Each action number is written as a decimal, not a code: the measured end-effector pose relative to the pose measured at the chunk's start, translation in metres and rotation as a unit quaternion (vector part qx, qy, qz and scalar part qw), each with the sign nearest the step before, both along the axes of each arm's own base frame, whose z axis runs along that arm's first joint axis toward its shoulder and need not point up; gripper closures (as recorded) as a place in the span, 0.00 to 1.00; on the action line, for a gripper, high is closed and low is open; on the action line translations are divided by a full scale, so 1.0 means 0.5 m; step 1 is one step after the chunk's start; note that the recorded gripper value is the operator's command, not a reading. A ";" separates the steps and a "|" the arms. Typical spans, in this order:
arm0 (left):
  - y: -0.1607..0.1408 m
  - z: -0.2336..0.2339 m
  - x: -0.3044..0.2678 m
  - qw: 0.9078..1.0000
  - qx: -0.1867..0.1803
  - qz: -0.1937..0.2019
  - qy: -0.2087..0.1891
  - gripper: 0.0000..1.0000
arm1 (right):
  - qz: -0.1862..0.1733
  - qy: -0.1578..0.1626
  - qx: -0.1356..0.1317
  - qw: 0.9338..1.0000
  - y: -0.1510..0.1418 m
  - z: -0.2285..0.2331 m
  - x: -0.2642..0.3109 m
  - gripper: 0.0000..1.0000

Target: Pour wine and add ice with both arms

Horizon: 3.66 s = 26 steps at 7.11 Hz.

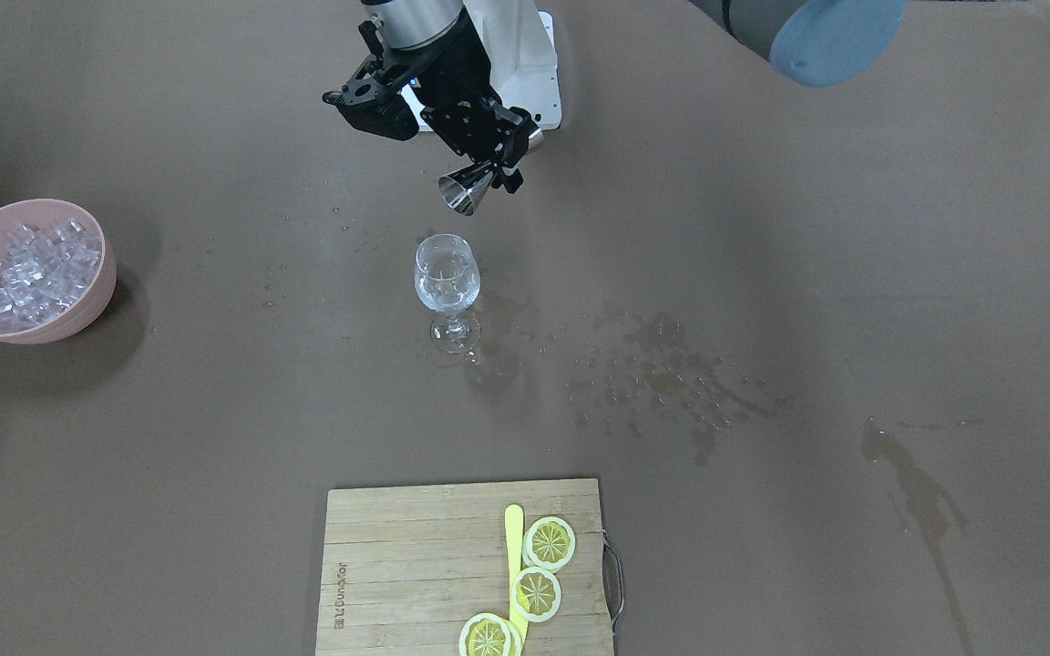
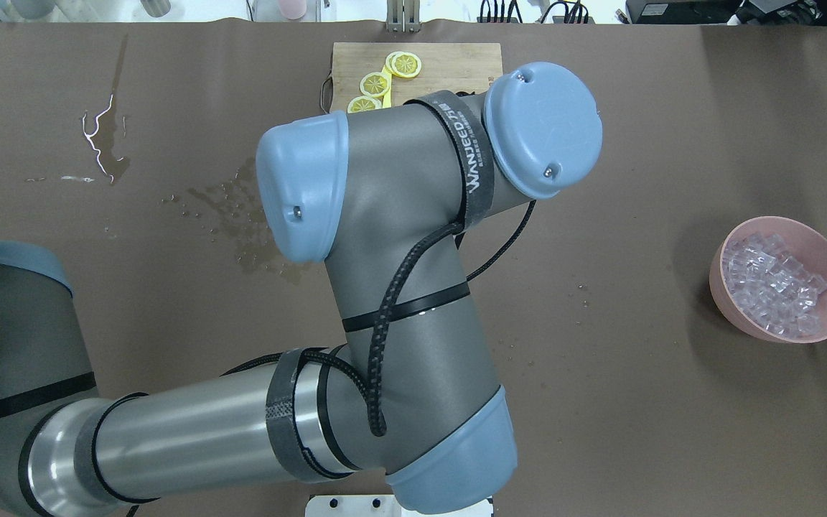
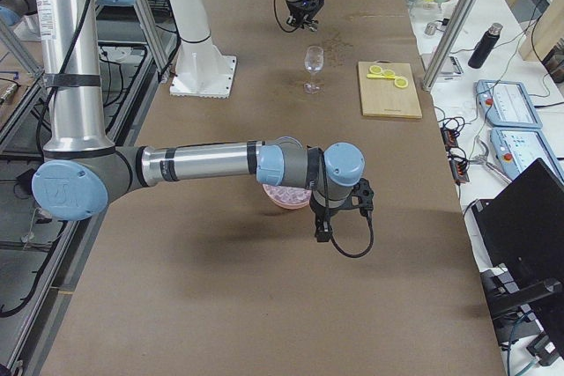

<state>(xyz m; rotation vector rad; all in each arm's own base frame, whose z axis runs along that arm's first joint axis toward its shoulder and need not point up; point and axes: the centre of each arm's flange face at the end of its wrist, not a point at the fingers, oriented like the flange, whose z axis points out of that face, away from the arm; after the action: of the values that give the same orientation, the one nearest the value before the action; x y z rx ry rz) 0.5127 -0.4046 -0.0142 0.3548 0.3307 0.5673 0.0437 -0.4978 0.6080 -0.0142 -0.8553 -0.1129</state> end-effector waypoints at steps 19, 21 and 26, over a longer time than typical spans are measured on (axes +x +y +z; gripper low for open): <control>0.053 0.591 -0.106 0.746 0.116 -0.591 0.285 1.00 | -0.021 -0.012 0.103 0.994 0.004 -0.323 -0.154 0.00; 0.048 0.651 -0.064 0.729 0.139 -0.610 0.278 1.00 | -0.018 -0.020 0.106 0.994 0.014 -0.357 -0.203 0.00; 0.030 0.838 -0.033 0.711 0.195 -0.634 0.236 1.00 | -0.015 -0.035 0.109 0.993 0.025 -0.373 -0.263 0.00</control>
<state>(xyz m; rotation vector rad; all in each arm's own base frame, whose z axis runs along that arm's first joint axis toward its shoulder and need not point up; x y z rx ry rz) 0.4963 -0.3898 0.4046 1.0263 0.3699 -0.8747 -0.0877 -0.4852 0.4216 0.1818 -0.9092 -0.2360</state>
